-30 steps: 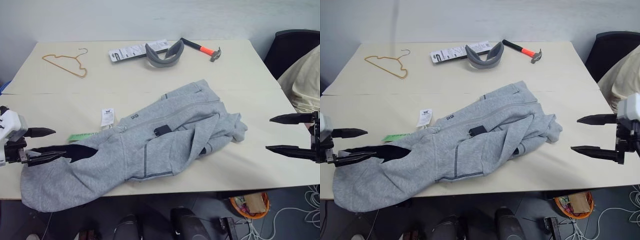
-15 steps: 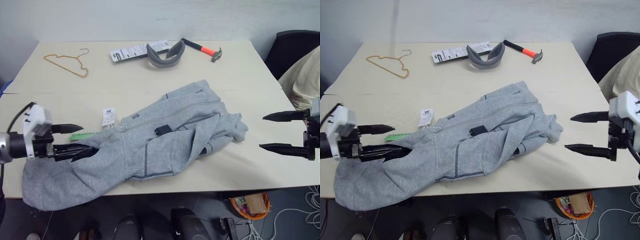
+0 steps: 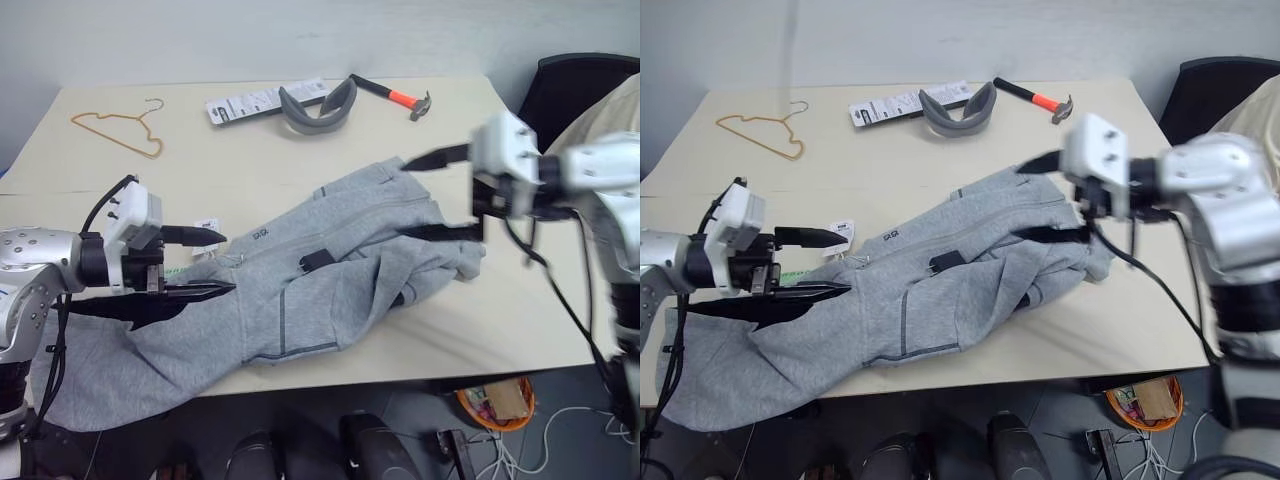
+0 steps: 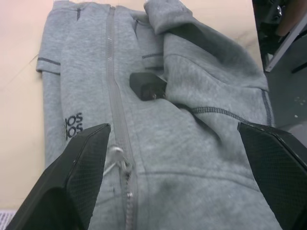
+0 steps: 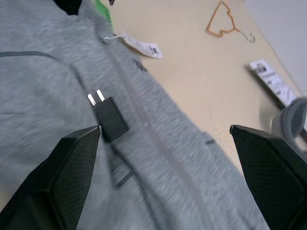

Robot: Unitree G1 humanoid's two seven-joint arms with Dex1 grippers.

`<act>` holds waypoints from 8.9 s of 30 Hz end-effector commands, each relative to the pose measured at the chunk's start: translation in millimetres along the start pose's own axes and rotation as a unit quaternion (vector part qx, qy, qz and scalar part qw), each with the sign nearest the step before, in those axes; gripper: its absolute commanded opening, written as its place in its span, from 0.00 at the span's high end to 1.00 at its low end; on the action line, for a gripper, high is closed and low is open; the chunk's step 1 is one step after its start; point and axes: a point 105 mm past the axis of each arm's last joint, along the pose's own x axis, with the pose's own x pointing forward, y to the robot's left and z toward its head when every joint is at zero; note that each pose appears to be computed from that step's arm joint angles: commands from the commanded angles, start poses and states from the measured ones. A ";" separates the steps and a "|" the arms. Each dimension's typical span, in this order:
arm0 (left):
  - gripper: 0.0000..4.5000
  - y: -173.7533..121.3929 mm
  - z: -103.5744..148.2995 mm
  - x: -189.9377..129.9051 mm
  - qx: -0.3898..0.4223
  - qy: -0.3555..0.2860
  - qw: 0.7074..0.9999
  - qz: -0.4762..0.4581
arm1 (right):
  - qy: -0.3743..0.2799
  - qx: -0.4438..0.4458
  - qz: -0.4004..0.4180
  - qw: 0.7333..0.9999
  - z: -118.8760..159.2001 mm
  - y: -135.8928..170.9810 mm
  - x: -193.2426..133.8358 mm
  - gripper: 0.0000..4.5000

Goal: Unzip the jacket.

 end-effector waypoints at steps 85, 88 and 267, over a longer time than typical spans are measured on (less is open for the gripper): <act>0.00 11.2 -0.7 26.5 0.051 -0.013 0.998 0.041 | 0.042 -0.120 0.181 0.975 -53.2 35.9 116.9 0.01; 0.00 10.8 0.7 27.6 0.053 -0.014 0.998 0.039 | 0.031 -0.101 0.164 0.981 -49.9 32.0 123.4 0.01; 1.00 -66.8 -113.6 -2.4 0.125 0.227 0.947 -0.188 | 0.255 -0.002 0.042 0.966 -95.5 215.8 -86.0 1.00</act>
